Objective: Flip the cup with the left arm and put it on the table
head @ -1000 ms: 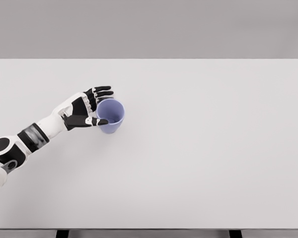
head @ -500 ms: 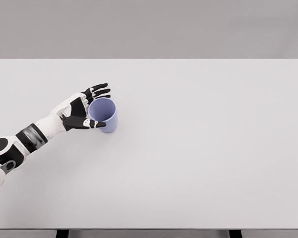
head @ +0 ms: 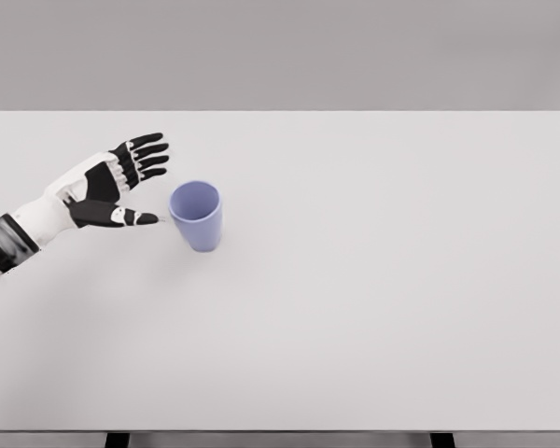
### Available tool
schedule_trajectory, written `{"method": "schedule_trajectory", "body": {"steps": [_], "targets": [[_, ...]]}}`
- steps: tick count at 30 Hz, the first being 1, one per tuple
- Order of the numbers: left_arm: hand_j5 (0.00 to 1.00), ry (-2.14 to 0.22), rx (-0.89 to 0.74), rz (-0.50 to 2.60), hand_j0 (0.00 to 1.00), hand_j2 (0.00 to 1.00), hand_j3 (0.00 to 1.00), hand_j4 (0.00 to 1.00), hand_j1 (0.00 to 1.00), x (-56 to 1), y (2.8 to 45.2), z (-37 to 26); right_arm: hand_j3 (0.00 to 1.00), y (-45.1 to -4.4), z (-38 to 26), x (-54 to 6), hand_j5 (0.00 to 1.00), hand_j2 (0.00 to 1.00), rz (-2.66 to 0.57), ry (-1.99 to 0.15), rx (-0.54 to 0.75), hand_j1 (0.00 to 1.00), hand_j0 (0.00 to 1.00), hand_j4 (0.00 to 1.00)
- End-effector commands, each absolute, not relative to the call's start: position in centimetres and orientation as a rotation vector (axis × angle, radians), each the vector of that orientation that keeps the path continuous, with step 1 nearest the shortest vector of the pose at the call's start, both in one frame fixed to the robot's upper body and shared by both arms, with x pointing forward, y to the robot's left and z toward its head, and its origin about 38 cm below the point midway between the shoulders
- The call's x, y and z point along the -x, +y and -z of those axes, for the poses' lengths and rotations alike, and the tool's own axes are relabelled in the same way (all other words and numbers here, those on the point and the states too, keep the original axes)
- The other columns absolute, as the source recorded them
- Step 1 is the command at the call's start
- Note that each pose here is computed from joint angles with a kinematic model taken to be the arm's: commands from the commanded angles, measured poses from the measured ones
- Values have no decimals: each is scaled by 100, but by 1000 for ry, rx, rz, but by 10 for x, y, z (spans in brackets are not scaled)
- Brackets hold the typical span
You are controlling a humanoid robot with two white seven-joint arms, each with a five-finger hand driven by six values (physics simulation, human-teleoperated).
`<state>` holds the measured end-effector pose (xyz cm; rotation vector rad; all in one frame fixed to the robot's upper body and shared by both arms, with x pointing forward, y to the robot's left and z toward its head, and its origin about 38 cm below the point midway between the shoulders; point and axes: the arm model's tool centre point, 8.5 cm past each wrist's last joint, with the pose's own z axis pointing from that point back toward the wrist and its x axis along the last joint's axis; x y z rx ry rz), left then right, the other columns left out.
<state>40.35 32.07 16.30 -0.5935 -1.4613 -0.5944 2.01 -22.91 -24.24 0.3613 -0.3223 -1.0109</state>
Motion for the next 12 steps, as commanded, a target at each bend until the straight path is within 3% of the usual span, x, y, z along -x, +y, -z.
{"method": "schedule_trajectory", "body": {"steps": [1,7,12], "targets": [[100,-1484,676,746,100,100,100,100,100,-396,330,-195,100,-229,242,-20,100,100,1010,-323,-362,100,100,100],[100,-1481,576,825,100,100,100,100,100,-389,374,-229,100,-229,242,-20,100,100,1010,-323,-362,100,100,100],[100,-1466,594,812,100,100,100,100,100,-386,371,-218,100,-229,242,-20,100,100,1010,-323,-362,100,100,100]]}}
